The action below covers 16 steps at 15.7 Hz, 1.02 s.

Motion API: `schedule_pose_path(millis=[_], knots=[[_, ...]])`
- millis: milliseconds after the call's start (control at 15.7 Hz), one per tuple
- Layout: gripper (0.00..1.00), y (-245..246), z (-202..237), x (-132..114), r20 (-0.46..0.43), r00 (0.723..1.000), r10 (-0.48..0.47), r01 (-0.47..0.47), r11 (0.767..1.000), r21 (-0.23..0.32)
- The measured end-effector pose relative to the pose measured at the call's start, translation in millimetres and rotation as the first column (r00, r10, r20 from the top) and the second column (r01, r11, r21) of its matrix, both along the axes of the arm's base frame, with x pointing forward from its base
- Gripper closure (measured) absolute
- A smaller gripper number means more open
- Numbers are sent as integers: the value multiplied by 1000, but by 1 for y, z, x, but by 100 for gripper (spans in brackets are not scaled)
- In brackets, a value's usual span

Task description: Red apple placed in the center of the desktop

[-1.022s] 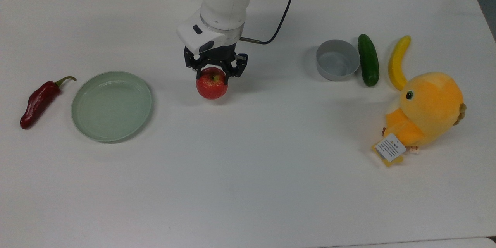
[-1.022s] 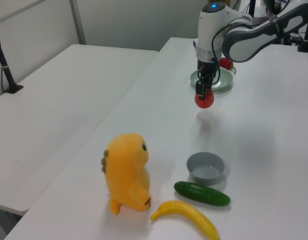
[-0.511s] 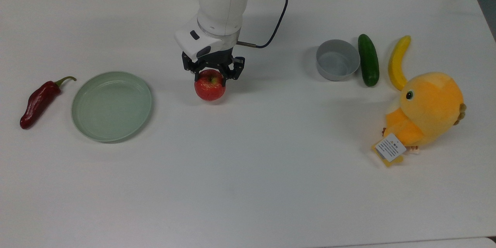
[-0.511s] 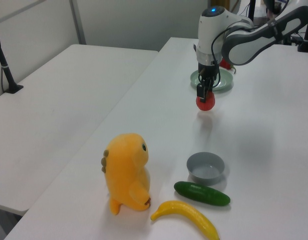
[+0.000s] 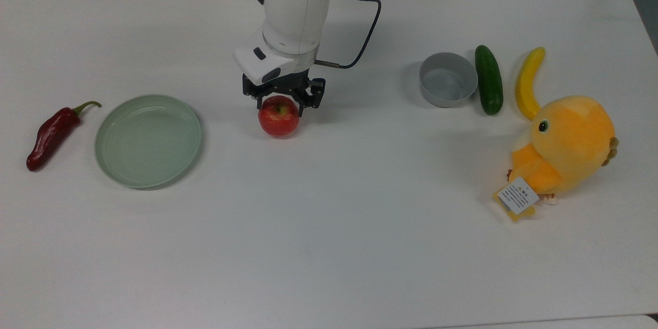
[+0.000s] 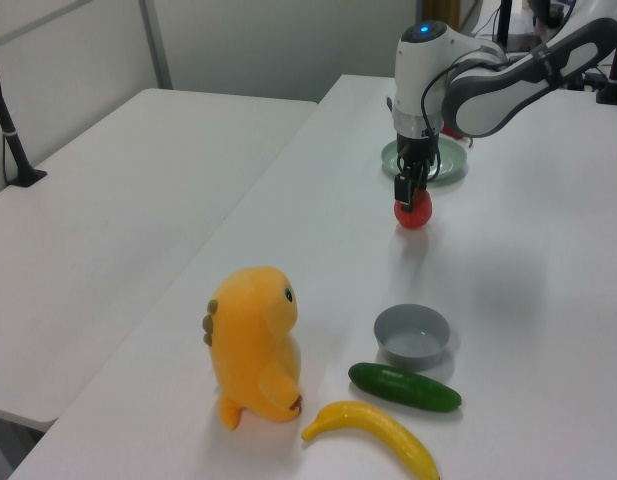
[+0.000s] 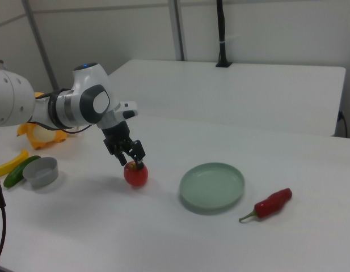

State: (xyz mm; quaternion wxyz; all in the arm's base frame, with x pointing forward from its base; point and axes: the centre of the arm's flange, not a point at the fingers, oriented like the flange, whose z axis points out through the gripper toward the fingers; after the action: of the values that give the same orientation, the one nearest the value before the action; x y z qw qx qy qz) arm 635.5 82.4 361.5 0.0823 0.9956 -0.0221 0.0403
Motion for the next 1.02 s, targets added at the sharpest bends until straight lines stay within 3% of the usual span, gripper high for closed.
schedule_pose_path(millis=[128,447,703,1022], knots=[[1,0,0,0,0,1000,1,-1,1000,0],[0,0,5,1,10,1000,1,-1,1000,1],[0,0,35,-1,49,999,-3,2,1000,1],[0,2,101,-24,52,996,-67,63,996,70]])
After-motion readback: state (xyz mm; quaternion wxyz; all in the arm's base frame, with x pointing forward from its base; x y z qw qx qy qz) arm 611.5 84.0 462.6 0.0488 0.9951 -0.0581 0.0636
